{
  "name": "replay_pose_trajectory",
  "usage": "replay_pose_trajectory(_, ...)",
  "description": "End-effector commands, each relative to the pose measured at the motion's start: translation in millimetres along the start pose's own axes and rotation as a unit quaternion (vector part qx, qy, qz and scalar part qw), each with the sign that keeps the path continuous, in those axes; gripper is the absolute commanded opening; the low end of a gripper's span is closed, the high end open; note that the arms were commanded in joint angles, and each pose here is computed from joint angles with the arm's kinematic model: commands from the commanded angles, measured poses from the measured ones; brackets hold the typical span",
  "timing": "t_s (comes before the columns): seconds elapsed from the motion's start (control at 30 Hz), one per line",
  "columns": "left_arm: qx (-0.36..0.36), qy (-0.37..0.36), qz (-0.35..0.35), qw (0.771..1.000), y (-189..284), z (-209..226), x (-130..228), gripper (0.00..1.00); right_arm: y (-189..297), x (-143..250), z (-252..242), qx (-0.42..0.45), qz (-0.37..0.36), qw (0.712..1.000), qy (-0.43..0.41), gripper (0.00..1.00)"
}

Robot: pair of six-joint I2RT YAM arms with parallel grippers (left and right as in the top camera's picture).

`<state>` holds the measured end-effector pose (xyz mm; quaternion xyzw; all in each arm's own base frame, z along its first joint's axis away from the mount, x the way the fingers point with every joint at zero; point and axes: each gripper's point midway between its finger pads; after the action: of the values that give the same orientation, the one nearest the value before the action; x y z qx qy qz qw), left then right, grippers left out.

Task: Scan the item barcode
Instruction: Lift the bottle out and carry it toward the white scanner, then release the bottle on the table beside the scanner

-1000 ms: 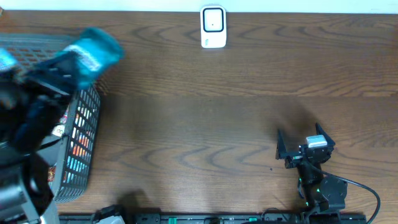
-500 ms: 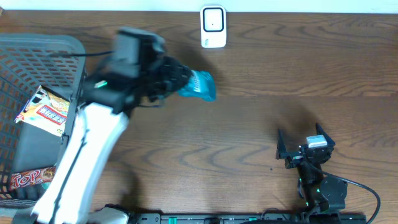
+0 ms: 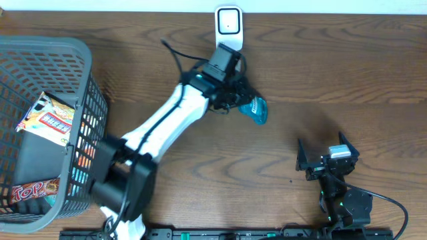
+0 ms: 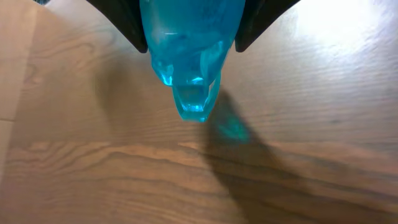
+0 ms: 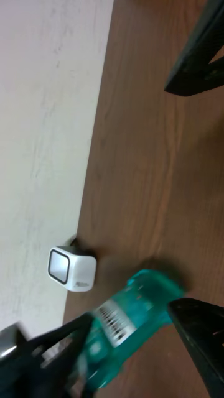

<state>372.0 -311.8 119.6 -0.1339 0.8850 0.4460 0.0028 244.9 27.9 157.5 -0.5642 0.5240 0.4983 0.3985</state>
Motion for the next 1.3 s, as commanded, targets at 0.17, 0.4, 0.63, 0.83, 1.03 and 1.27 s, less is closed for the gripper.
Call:
replay_pose_trajectory(0.17, 0.022, 0.023, 0.032, 0.999, -40, -7, 10, 0.23, 0, 1, 1, -0.001, 0.001, 1.000, -0.006, 0.99)
replay_pose_trajectory(0.4, 0.015, 0.034, 0.049, 0.998, -57, 3, 15, 0.35, 0, 1, 1, -0.001, 0.001, 1.000, -0.006, 0.99)
replay_pose_trajectory(0.63, -0.018, 0.042, 0.066, 0.997, -57, 19, 25, 0.77, 0, 1, 1, -0.001, 0.001, 1.000, -0.006, 0.99)
replay_pose_trajectory(0.83, -0.142, 0.044, 0.030, 0.988, -49, 70, 22, 0.80, 0, 1, 1, -0.001, 0.001, 1.000, -0.006, 0.99)
replay_pose_trajectory(1.03, -0.164, 0.013, 0.033, 0.986, -42, 78, 23, 0.80, 0, 1, 1, -0.001, 0.001, 1.000, -0.006, 0.99)
replay_pose_trajectory(1.27, -0.166, -0.085, -0.042, 0.981, 43, 42, -18, 0.85, 0, 1, 1, -0.001, 0.001, 1.000, -0.006, 0.99)
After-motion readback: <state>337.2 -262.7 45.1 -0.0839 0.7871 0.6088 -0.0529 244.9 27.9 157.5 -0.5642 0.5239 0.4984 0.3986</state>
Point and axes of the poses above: each gripper's point midway between its finger pads, its own y axis back along the fingers, its own z axis along the line the jaws close on, x = y × z, and after that the axes turned 6 degrees about y, right-handed
